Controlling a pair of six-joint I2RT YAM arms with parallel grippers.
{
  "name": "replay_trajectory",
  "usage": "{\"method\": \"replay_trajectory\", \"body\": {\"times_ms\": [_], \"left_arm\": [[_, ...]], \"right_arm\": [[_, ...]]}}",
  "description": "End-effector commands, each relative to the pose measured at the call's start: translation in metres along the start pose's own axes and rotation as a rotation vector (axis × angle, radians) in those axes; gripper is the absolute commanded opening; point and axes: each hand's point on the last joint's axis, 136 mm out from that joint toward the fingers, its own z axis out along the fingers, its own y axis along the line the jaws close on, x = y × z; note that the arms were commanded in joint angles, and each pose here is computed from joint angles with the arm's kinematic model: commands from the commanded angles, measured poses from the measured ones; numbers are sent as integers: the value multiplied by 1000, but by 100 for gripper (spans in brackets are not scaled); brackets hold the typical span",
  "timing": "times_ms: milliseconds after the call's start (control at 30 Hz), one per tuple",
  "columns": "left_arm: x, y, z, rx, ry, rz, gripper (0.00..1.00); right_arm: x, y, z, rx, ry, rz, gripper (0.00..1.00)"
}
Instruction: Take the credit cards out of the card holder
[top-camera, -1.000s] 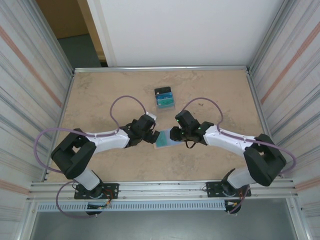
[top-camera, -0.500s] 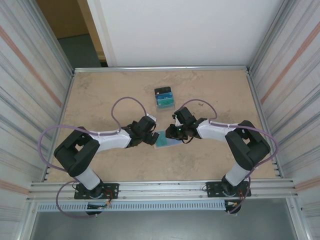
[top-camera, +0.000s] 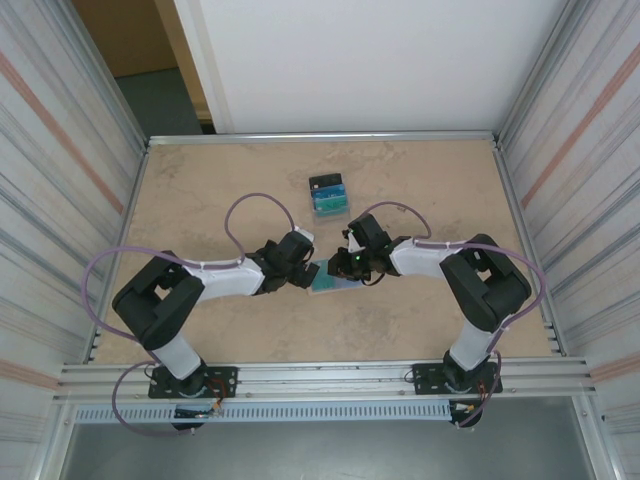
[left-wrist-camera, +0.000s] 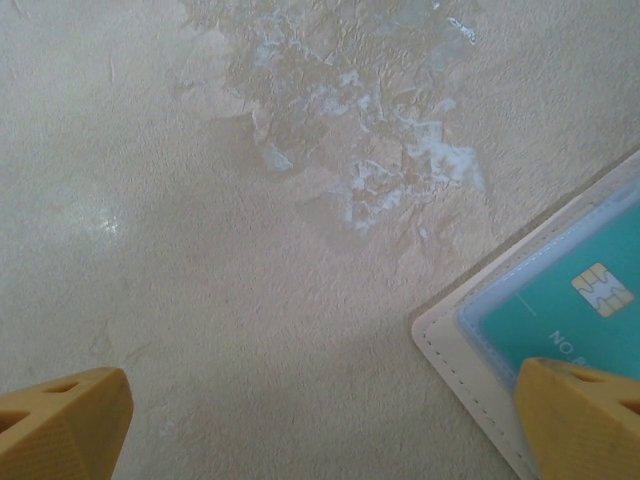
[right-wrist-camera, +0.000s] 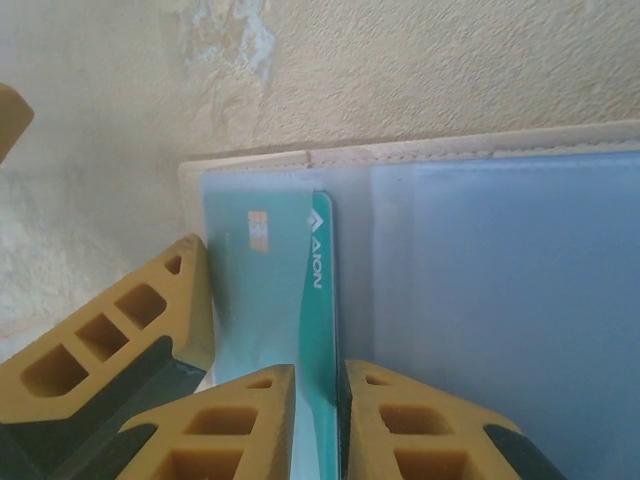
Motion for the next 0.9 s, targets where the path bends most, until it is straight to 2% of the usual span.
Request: {"method": "replay_trajectory", "body": {"times_ms": [0,467,867], "left_arm": [[4,5,5,-35,21,29,99],[5,5,5,-30,29,29,99],[6,6,4,-34,32,29,99]], "right_arm": [[-1,-2,3,-26,6,42,18],[2,1,5,-131,22,97,12],[5,-12,4,-93,13,128,12]]}}
